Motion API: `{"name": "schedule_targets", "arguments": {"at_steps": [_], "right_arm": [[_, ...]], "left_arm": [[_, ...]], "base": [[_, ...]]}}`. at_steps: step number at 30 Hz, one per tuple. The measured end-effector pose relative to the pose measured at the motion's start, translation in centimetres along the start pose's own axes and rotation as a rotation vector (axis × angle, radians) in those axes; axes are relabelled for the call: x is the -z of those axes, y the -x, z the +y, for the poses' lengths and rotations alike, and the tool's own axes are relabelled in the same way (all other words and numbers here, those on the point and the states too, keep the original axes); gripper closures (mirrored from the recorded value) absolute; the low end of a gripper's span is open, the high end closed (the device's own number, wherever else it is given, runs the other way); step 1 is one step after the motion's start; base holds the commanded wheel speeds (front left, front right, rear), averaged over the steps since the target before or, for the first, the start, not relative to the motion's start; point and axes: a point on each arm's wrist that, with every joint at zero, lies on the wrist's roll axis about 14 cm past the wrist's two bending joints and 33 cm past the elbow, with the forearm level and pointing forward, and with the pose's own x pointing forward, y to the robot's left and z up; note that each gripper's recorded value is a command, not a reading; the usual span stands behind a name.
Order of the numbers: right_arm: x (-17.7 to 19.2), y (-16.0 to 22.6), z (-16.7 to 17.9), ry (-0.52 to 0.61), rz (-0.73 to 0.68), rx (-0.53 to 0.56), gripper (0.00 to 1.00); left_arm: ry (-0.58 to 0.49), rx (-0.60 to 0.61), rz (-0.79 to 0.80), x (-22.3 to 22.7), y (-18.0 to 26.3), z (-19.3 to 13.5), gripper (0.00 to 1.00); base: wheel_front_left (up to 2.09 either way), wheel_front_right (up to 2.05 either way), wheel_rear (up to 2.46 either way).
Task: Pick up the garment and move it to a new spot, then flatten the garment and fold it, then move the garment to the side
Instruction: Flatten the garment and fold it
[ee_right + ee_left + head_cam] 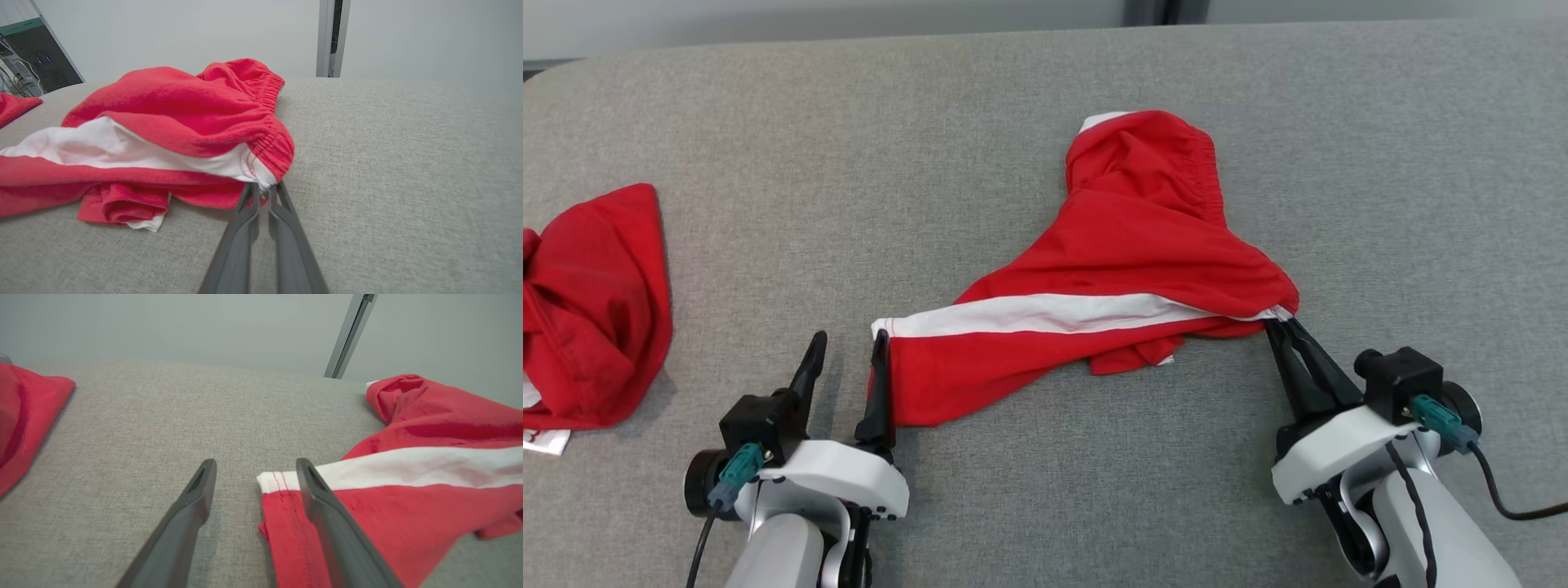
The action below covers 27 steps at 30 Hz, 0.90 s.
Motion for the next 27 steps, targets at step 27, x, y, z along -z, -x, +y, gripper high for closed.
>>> {"name": "schedule_targets", "arguments": {"at_steps": [27], "right_arm": [[0.3, 2.2, 0.2, -0.002, 0.010, 0.023, 1.00]], "left_arm": [[0.143, 0.096, 0.208, 3.0, -2.7, -3.4, 0.00]], "base": [[0.00, 0.00, 0.00]]}}
